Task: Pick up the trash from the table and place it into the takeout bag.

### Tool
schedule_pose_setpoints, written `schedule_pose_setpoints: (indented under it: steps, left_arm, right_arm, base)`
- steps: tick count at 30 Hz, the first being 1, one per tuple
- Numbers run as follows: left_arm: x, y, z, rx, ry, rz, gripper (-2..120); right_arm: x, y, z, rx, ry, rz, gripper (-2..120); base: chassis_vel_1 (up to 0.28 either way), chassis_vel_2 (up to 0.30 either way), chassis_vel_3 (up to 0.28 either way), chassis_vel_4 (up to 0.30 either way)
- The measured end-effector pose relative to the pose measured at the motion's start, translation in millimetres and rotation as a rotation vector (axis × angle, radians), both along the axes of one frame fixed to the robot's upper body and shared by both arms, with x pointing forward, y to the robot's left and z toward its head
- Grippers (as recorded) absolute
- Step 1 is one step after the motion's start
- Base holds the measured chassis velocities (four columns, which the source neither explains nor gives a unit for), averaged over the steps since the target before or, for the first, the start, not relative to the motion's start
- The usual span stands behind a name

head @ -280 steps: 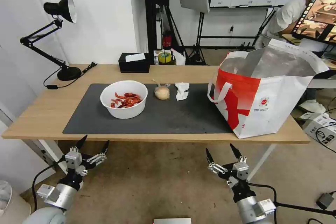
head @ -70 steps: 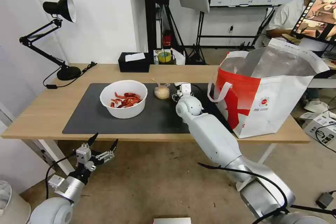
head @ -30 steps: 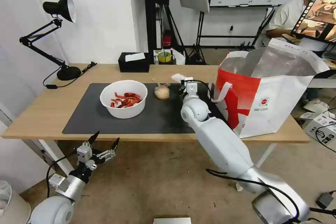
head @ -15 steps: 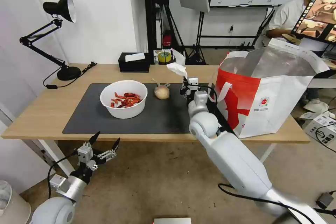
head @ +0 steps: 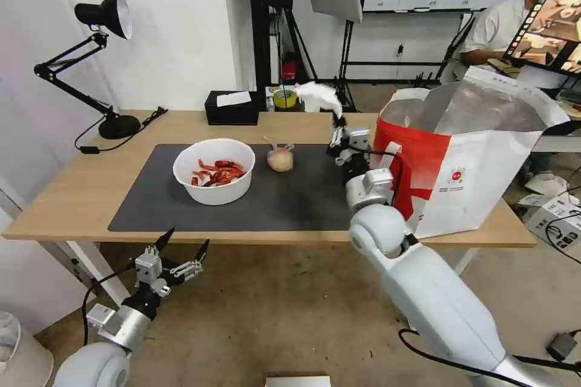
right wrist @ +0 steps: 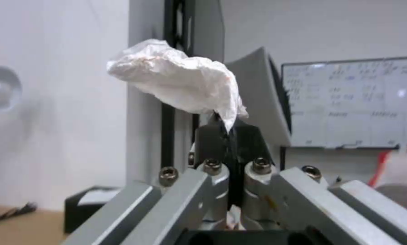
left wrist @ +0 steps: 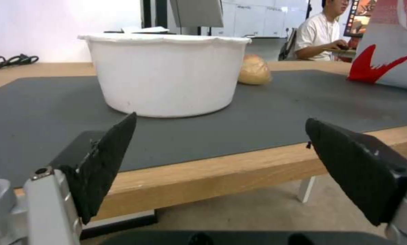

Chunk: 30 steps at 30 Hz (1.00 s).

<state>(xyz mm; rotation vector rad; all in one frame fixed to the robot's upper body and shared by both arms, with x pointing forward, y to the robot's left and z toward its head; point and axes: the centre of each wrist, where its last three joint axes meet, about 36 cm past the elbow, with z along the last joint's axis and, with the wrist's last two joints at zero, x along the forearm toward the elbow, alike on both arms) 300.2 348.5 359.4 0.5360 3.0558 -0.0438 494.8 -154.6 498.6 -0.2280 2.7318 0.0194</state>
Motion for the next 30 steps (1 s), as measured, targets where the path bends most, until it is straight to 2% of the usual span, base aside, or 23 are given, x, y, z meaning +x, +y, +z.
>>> schedule_pose_setpoints:
  steps: [2, 4, 9, 11, 13, 15, 21, 23, 30]
  left_arm:
    - [-0.1, 0.0, 0.1, 0.000, 0.000, 0.000, 100]
    - [-0.7, -0.6, 0.5, 0.002, -0.001, -0.002, 100]
    - [-1.4, -5.1, 0.9, 0.001, -0.005, -0.009, 100]
    - [-2.0, -8.5, 0.6, 0.003, -0.005, -0.014, 100]
    - [-2.1, -9.1, 0.4, 0.004, -0.004, -0.015, 100]
    - [-2.7, -11.9, 1.5, 0.007, -0.008, -0.018, 100]
    - [-1.1, -9.1, 9.5, 0.017, -0.015, -0.033, 100]
    - [2.1, -3.2, 14.9, 0.036, -0.013, -0.044, 100]
    - [4.9, -6.4, 13.3, 0.027, -0.008, -0.045, 100]
  right_arm:
    - [-1.6, -1.9, 2.6, 0.003, -0.009, -0.007, 0]
    - [-12.9, -14.3, 21.4, 0.024, -0.063, -0.055, 0]
    - [-20.4, -28.1, 36.2, 0.050, -0.064, -0.126, 0]
    - [-24.0, -41.7, 45.5, 0.070, -0.040, -0.203, 0]
    - [-24.9, -44.4, 47.1, 0.075, -0.031, -0.218, 0]
    - [-29.4, -54.0, 55.0, 0.107, 0.028, -0.272, 0]
    - [-31.3, -70.0, 64.5, 0.161, 0.092, -0.308, 0]
    - [-33.1, -77.9, 65.2, 0.182, 0.146, -0.327, 0]
    - [-38.1, -87.6, 72.8, 0.164, 0.210, -0.343, 0]
  base:
    - [0.000, 0.000, 0.000, 0.000]
    - [0.000, 0.000, 0.000, 0.000]
    - [0.000, 0.000, 0.000, 0.000]
    - [0.000, 0.000, 0.000, 0.000]
    - [0.000, 0.000, 0.000, 0.000]
    - [0.000, 0.000, 0.000, 0.000]
    - [0.000, 0.000, 0.000, 0.000]
    - [0.000, 0.000, 0.000, 0.000]
    - [0.000, 0.000, 0.000, 0.000]
